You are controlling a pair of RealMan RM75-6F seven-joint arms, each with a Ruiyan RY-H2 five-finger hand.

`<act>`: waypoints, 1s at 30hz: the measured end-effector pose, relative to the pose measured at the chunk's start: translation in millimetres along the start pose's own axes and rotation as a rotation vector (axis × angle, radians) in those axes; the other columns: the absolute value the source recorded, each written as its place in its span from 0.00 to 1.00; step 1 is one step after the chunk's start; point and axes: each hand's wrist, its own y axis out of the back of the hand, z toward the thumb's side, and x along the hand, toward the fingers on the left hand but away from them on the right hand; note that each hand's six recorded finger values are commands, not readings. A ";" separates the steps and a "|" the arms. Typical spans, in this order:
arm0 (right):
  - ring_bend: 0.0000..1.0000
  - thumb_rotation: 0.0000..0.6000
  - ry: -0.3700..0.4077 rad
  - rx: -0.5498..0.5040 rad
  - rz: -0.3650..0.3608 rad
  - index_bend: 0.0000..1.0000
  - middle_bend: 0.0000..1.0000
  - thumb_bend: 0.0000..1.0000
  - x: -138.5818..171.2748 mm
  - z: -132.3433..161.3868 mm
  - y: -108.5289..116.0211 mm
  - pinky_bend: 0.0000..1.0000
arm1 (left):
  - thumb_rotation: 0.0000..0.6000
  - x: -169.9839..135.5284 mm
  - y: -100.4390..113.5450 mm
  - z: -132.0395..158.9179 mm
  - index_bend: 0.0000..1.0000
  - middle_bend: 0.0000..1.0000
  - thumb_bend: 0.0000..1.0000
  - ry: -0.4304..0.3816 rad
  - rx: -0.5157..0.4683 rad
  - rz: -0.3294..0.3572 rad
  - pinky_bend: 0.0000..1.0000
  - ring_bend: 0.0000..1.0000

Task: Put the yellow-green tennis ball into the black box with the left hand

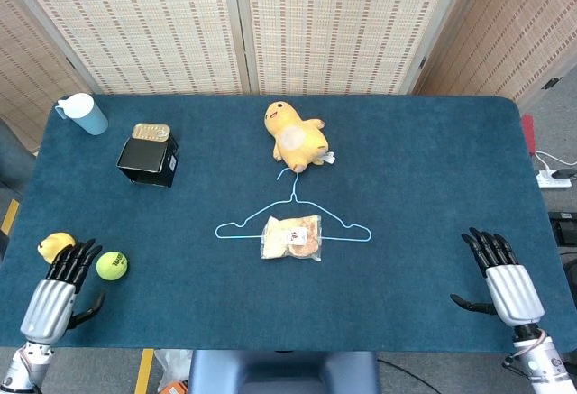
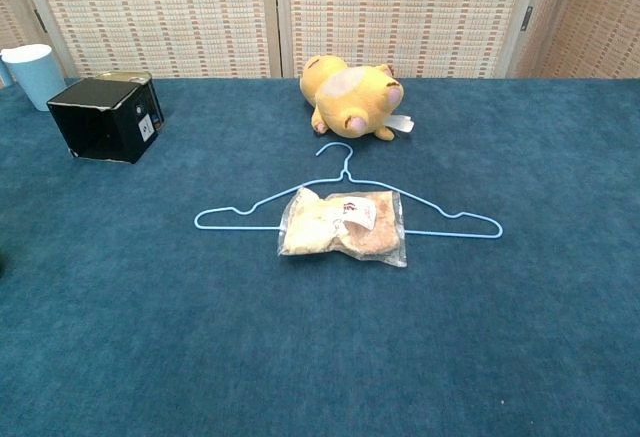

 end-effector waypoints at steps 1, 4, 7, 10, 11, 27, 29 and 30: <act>0.00 1.00 0.000 -0.001 0.001 0.00 0.00 0.00 0.0 -0.1 -0.1 0.00 | 0.39 0.8 1.7 0.7 0.82 0.76 0.19 -0.004 -0.002 0.015 0.86 0.69; 0.00 1.00 0.003 0.002 0.005 0.00 0.00 0.00 0.0 0.6 -0.8 0.00 | 0.65 1.2 8.8 2.7 1.00 1.00 0.19 -0.027 -0.022 0.084 1.00 0.97; 0.00 1.00 0.004 0.001 0.005 0.00 0.00 0.00 0.2 0.6 -0.6 0.00 | 0.99 -2.4 9.9 0.4 1.00 1.00 0.36 -0.037 -0.028 0.131 1.00 1.00; 0.00 1.00 0.005 -0.001 0.008 0.00 0.00 0.00 0.3 0.4 -0.6 0.00 | 1.00 -9.0 2.6 -3.8 1.00 1.00 0.69 -0.022 -0.018 0.130 1.00 1.00; 0.00 1.00 0.006 -0.001 0.008 0.00 0.00 0.00 0.4 0.4 -0.6 0.00 | 1.00 -10.7 -0.1 -4.2 1.00 1.00 0.72 -0.019 -0.009 0.128 1.00 1.00; 0.00 1.00 0.007 -0.002 0.025 0.00 0.00 0.00 -0.7 0.5 -3.2 0.00 | 1.00 -17.3 -61.2 -9.2 1.00 1.00 0.79 -0.126 0.029 0.054 1.00 1.00; 0.00 1.00 0.009 -0.003 0.026 0.00 0.00 0.00 -0.5 1.2 -3.4 0.00 | 1.00 -17.3 -67.9 -7.0 1.00 1.00 0.79 -0.138 0.026 0.033 1.00 1.00; 0.00 1.00 0.009 -0.003 0.027 0.00 0.00 0.00 -0.5 1.4 -3.6 0.00 | 1.00 -17.0 -71.1 -6.3 1.00 1.00 0.79 -0.143 0.025 0.021 1.00 1.00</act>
